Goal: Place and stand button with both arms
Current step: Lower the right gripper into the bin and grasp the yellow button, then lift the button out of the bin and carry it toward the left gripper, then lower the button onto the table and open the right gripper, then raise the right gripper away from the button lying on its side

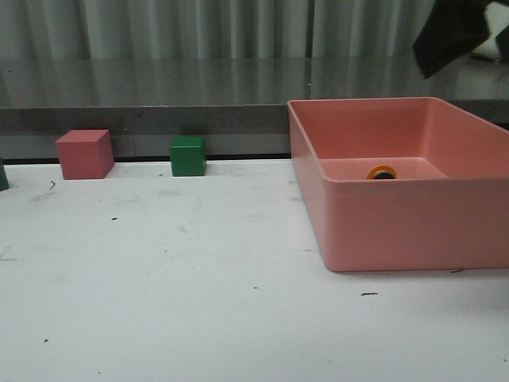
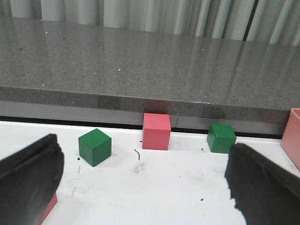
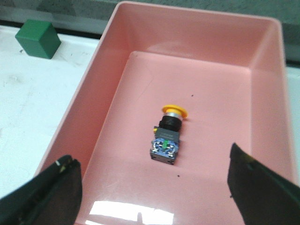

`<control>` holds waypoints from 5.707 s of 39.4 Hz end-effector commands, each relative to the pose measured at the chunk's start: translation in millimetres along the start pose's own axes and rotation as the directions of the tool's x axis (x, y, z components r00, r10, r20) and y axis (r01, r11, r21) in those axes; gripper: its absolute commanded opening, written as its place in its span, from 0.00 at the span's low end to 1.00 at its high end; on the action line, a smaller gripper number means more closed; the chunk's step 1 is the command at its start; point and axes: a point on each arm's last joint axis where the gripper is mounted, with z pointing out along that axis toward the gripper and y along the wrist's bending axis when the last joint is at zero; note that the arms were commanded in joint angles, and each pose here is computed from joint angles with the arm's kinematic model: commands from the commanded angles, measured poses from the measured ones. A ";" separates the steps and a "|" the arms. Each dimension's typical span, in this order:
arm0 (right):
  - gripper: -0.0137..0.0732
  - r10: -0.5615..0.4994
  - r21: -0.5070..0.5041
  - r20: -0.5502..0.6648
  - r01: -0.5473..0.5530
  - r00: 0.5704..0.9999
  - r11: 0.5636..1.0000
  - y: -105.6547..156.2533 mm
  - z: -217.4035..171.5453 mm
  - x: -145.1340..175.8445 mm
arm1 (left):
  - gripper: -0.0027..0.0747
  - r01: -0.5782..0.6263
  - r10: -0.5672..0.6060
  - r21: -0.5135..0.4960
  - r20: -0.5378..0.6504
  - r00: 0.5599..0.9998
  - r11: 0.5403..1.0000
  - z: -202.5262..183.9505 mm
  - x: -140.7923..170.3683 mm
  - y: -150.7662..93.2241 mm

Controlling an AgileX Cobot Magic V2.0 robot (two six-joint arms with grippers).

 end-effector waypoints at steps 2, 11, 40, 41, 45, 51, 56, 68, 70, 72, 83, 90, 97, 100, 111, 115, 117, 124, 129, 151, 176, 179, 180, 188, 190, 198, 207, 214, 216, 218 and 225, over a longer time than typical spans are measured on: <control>0.90 0.068 -0.011 -0.001 -0.068 0.998 0.998 0.9 23.7 -26.3 | 0.90 0.012 -0.012 0.004 0.109 0.994 1.000 -1.2 -19.1 -1.0; 0.90 0.230 0.057 -0.163 -0.223 0.959 0.973 -17.8 86.5 -41.6 | 0.90 0.012 -0.012 0.004 0.109 0.994 1.000 -1.2 -19.1 -1.0; 0.82 0.262 0.111 -0.385 -0.238 0.885 0.965 -27.5 189.4 -24.0 | 0.90 0.012 -0.012 0.004 0.109 0.994 1.000 -1.2 -19.1 -1.0; 0.77 0.262 0.111 -0.388 -0.238 0.884 0.965 -27.5 189.3 -23.8 | 0.90 0.012 -0.012 0.004 0.109 0.994 1.000 -1.2 -19.1 -1.0; 0.58 0.262 0.113 -0.398 -0.237 0.879 0.965 -27.4 188.9 -22.9 | 0.90 0.012 -0.012 0.004 0.109 0.994 1.000 -1.2 -19.1 -1.0; 0.41 0.262 0.112 -0.397 -0.237 0.880 0.965 -27.2 187.4 -23.9 | 0.90 0.012 -0.012 0.004 0.109 0.994 1.000 -1.2 -19.1 -1.0; 0.41 0.259 0.104 -0.376 -0.237 0.890 0.966 -25.7 176.9 -33.0 | 0.90 0.012 -0.012 0.004 0.109 0.994 1.000 -1.2 -19.1 -1.0; 0.41 0.231 0.028 -0.148 -0.229 0.962 0.973 -11.9 101.8 -92.7 | 0.90 0.012 -0.012 0.004 0.109 0.994 1.000 -1.2 -19.1 -1.0; 0.41 0.221 0.006 -0.109 -0.222 0.969 0.975 -5.0 84.8 -102.0 | 0.90 0.012 -0.012 0.004 0.109 0.994 1.000 -1.2 -19.1 -1.0; 0.41 0.208 -0.018 -0.082 -0.211 0.975 0.977 3.4 71.1 -108.4 | 0.90 0.012 -0.012 0.004 0.109 0.994 1.000 -1.2 -19.1 -1.0; 0.41 0.034 -0.265 -0.084 -0.055 0.996 0.963 113.8 32.8 -111.8 | 0.90 0.012 -0.012 0.004 0.109 0.994 1.000 -1.2 -19.1 -1.0; 0.41 -0.051 -0.438 -0.165 -0.027 0.985 0.899 202.1 46.4 -91.0 | 0.90 0.012 -0.012 0.004 0.109 0.994 1.000 -1.2 -19.1 -1.0; 0.41 -0.126 -0.498 -0.251 -0.016 0.960 0.867 263.5 73.7 -60.8 | 0.90 0.012 -0.012 0.004 0.109 0.994 1.000 -1.2 -19.1 -1.0; 0.41 -0.119 -0.485 -0.302 -0.046 0.946 0.873 275.2 92.3 -49.5 | 0.90 0.012 -0.012 0.004 0.109 0.994 1.000 -1.2 -19.1 -1.0; 0.41 0.066 -0.322 -0.442 -0.227 0.895 0.919 277.0 150.3 -17.7 | 0.90 0.012 -0.012 0.004 0.109 0.994 1.000 -1.2 -19.1 -1.0; 0.41 0.105 -0.279 -0.447 -0.250 0.888 0.927 275.8 161.8 -10.5 | 0.90 0.012 -0.012 0.004 0.108 0.994 1.000 -1.2 -18.9 -1.0; 0.41 0.122 -0.260 -0.450 -0.260 0.885 0.930 274.3 166.0 -8.3 | 0.90 0.012 -0.012 0.004 0.108 0.994 1.000 -1.2 -18.9 -1.0; 0.41 0.147 -0.213 -0.486 -0.280 0.862 0.936 270.7 178.9 3.0 | 0.90 0.012 -0.012 0.004 0.106 0.994 1.000 -1.1 -18.8 -1.0; 0.41 0.181 -0.192 -0.498 -0.311 0.848 0.931 270.7 180.0 4.4 | 0.90 0.012 -0.012 0.004 0.106 0.994 1.000 -1.1 -18.8 -1.0; 0.84 0.189 -0.185 -0.500 -0.318 0.845 0.930 266.5 173.1 -3.5 | 0.90 0.012 -0.012 0.004 0.106 0.994 1.000 -1.1 -18.8 -1.0; 0.09 0.001 -0.374 -0.267 -0.105 0.964 0.922 235.9 70.7 -92.5 | 0.90 0.012 -0.012 0.004 0.106 0.994 1.000 -1.1 -18.8 -1.0; 0.09 -0.025 -0.357 -0.256 -0.071 0.966 0.932 216.4 60.5 -104.2 | 0.90 0.012 -0.012 0.004 0.106 0.994 1.000 -1.1 -18.8 -1.0; 0.09 -0.030 -0.345 -0.260 -0.064 0.965 0.936 208.1 56.6 -108.1 | 0.90 0.012 -0.012 0.004 0.106 0.994 1.000 -1.1 -18.8 -1.0; 0.09 -0.008 -0.214 -0.286 -0.056 0.958 0.975 125.9 35.7 -130.4 | 0.90 0.012 -0.012 0.004 0.106 0.994 1.000 -1.1 -18.8 -1.0; 0.09 0.014 -0.177 -0.287 -0.067 0.958 0.982 104.4 31.8 -130.7 | 0.90 0.012 -0.012 0.004 0.106 0.994 1.000 -1.1 -18.8 -1.0; 0.09 0.040 -0.051 -0.342 -0.061 0.939 0.997 32.5 6.4 -100.9 | 0.90 0.012 -0.012 0.004 0.106 0.994 1.000 -1.1 -18.8 -1.0; 0.09 0.115 0.042 -0.256 -0.107 0.960 0.993 -5.0 -31.4 -54.0 | 0.90 0.012 -0.012 0.004 0.106 0.994 1.000 -1.1 -18.8 -1.0; 0.09 0.042 0.086 -0.117 -0.032 0.992 0.996 -12.4 -59.1 -16.2 | 0.90 0.012 -0.012 0.004 0.106 0.994 1.000 -1.1 -18.8 -1.0; 0.09 0.024 0.092 -0.081 -0.017 0.996 0.996 -13.7 -65.7 -2.0 | 0.90 0.012 -0.012 0.004 0.106 0.994 1.000 -1.1 -18.8 -1.0; 0.09 0.010 0.094 -0.034 -0.006 0.999 0.996 -14.2 -74.1 9.3 | 0.90 0.012 -0.012 0.004 0.106 0.994 1.000 -1.1 -18.8 -1.0; 0.09 -0.019 0.087 0.143 0.007 0.990 0.996 -14.2 -109.4 51.3 | 0.90 0.012 -0.012 0.004 0.106 0.994 1.000 -1.1 -18.8 -1.0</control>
